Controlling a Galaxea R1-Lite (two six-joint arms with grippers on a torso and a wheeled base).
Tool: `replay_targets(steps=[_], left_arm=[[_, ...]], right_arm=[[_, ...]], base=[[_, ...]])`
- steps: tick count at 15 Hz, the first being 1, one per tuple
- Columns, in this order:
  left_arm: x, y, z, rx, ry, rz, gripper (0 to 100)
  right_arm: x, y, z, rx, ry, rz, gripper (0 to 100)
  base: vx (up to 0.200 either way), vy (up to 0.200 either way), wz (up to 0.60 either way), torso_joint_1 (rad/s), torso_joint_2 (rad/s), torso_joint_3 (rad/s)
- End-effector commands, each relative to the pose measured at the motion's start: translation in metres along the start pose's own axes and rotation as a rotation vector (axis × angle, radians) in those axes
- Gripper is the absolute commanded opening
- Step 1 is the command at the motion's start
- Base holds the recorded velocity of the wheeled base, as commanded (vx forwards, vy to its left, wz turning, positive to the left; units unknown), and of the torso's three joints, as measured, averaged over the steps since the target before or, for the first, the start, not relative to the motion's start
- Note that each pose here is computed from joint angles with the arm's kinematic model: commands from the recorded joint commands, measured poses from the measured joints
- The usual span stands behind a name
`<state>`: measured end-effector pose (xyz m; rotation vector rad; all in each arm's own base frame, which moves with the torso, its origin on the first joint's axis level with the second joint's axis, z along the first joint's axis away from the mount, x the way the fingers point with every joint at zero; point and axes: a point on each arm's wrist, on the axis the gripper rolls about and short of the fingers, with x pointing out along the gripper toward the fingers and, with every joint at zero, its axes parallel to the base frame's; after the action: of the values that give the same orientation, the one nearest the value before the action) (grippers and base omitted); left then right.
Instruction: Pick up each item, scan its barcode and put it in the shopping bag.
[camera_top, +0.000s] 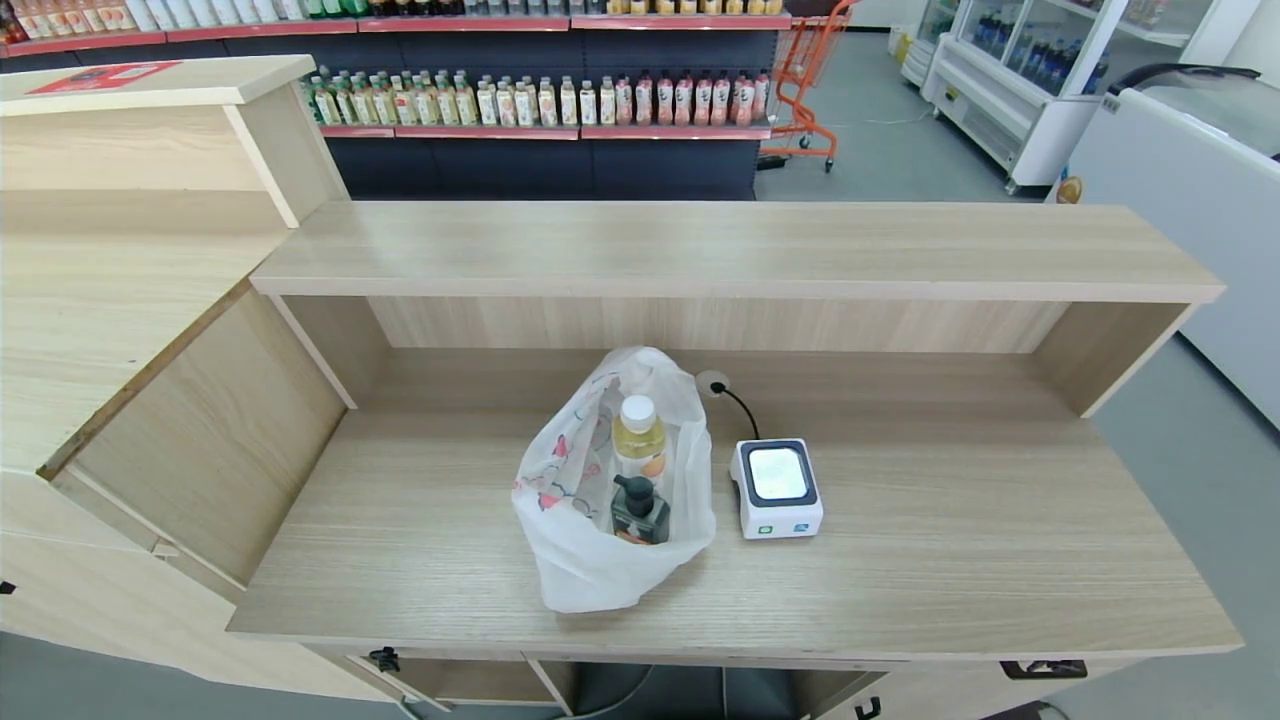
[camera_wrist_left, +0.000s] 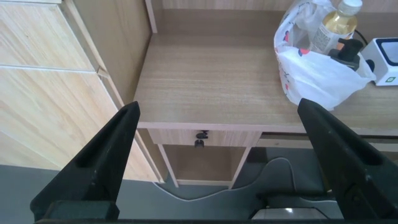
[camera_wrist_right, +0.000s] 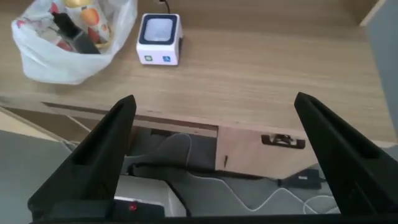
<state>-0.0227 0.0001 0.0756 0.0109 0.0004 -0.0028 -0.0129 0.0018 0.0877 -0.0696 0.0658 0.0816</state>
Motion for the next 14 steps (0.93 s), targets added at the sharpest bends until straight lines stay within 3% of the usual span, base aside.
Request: replay_targets(steps=[1, 10, 11, 14], left_arm=[[0.0, 0.0, 0.0, 0.0, 0.0, 0.001, 100], [0.0, 0.0, 0.0, 0.0, 0.0, 0.0, 100], [0.0, 0.0, 0.0, 0.001, 0.0, 0.001, 100], [0.0, 0.0, 0.0, 0.001, 0.0, 0.0, 100]], right_arm=[[-0.009, 0.0004, -0.0125, 0.021, -0.067, -0.051, 100], [-0.0092, 0.0005, -0.0124, 0.002, -0.07, -0.05, 100], [-0.0092, 0.0005, -0.0126, 0.002, -0.068, -0.05, 0], [-0.0091, 0.0005, -0.0127, 0.01, -0.067, -0.05, 0]], base=[[0.0, 0.0, 0.0, 0.0, 0.0, 0.0], [0.0, 0.0, 0.0, 0.0, 0.0, 0.0], [0.0, 0.0, 0.0, 0.0, 0.0, 0.0], [0.0, 0.0, 0.0, 0.0, 0.0, 0.0]])
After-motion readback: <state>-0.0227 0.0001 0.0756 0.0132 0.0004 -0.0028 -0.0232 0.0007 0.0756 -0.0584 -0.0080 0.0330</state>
